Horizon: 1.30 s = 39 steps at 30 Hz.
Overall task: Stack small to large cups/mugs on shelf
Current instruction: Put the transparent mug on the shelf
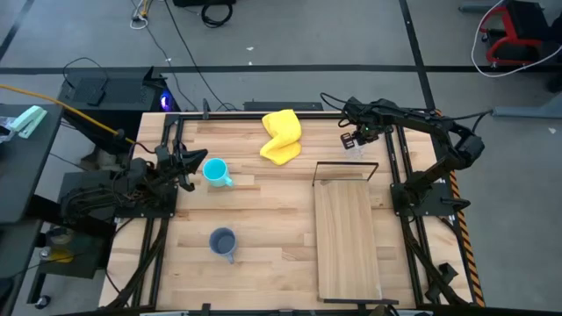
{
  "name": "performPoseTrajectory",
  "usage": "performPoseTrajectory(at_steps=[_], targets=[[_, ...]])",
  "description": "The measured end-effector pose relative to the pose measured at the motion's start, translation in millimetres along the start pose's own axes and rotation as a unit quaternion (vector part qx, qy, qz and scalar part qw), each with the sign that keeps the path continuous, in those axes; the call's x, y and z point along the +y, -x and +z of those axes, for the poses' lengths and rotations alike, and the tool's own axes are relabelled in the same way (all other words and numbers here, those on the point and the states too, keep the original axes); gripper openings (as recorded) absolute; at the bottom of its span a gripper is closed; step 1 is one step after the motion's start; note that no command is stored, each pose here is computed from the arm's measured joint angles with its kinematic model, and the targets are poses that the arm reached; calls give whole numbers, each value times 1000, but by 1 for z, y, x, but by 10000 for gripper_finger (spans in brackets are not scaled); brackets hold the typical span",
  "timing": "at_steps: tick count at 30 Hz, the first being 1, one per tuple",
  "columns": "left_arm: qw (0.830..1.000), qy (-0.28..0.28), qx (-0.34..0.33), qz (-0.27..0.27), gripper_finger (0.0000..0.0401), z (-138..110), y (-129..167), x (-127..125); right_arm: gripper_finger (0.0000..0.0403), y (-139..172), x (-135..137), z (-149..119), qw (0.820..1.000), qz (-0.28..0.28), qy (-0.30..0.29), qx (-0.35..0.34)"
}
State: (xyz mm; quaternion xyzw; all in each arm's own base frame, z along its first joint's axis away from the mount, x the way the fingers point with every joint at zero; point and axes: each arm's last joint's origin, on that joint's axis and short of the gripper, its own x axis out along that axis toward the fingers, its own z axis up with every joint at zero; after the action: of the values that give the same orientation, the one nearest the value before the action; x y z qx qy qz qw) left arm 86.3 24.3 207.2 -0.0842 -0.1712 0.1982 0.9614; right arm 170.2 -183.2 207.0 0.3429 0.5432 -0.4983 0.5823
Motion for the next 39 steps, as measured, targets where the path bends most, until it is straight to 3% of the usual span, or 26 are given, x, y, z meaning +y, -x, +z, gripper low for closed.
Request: performPoseTrajectory(at_steps=[10, 17, 26, 33, 39], targets=[[1000, 0, 0, 0, 19, 0, 0, 0, 5, 3, 0, 1, 999, 2, 44, -2], [1000, 0, -1, 0, 20, 0, 0, 0, 3, 31, 1, 13, 998, 6, 54, -14], [1000, 0, 0, 0, 15, 0, 0, 0, 2, 110, 5, 27, 995, 31, 75, -65], [1000, 0, 0, 0, 21, 0, 0, 0, 1, 184, -1, 9, 988, 38, 131, -68], [1000, 0, 1, 1, 12, 0, 0, 0, 0, 249, -10, -24, 961, 140, 163, -175]])
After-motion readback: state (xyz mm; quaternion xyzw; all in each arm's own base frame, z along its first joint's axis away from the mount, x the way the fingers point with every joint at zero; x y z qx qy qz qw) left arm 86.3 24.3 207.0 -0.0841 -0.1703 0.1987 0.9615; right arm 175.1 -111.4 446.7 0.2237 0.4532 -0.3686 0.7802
